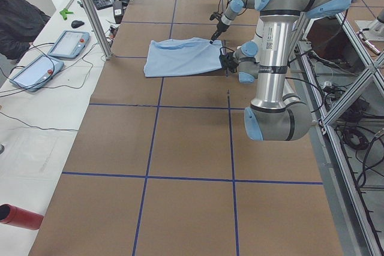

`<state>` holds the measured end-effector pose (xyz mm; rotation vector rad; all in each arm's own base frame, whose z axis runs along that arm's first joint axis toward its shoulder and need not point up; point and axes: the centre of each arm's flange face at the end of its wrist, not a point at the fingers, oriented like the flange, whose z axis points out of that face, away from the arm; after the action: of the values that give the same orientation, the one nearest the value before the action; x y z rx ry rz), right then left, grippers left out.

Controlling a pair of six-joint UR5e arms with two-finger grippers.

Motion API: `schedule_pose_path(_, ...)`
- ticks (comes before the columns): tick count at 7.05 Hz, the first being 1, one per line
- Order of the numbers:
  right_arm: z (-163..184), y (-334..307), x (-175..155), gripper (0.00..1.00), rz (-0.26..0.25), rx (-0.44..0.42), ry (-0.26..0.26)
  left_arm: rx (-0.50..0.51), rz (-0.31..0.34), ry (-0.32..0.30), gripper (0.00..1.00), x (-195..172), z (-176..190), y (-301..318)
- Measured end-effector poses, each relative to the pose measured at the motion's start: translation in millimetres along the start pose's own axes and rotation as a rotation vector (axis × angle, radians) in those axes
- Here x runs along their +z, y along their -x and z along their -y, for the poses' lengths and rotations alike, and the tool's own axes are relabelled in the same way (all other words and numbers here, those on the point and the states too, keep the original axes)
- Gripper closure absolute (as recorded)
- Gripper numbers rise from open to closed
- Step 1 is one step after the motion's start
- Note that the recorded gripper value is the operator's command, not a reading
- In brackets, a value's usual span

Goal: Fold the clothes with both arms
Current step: 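Grasp the near shirt corners with both grippers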

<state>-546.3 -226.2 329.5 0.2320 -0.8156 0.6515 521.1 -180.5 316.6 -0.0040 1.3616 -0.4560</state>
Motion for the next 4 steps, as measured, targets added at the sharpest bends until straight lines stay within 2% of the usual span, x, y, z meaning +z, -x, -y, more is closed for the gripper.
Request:
schedule_pose_path(1, -0.5, -0.2, 1.5, 0.95, -0.002, -0.001, -0.002, 0.001, 0.000, 0.000, 1.00, 0.2, 0.0, 0.1)
schedule_pose_path(2, -0.8, 0.1, 1.7, 1.00, -0.002, -0.001, -0.002, 0.001, 0.000, 0.000, 1.00, 0.2, -0.1, 0.0)
schedule_pose_path(4, -1.2, 2.5, 0.4, 1.00, 0.005, 0.004, 0.000, 0.001, 0.000, 0.000, 1.00, 0.2, 0.0, 0.1)
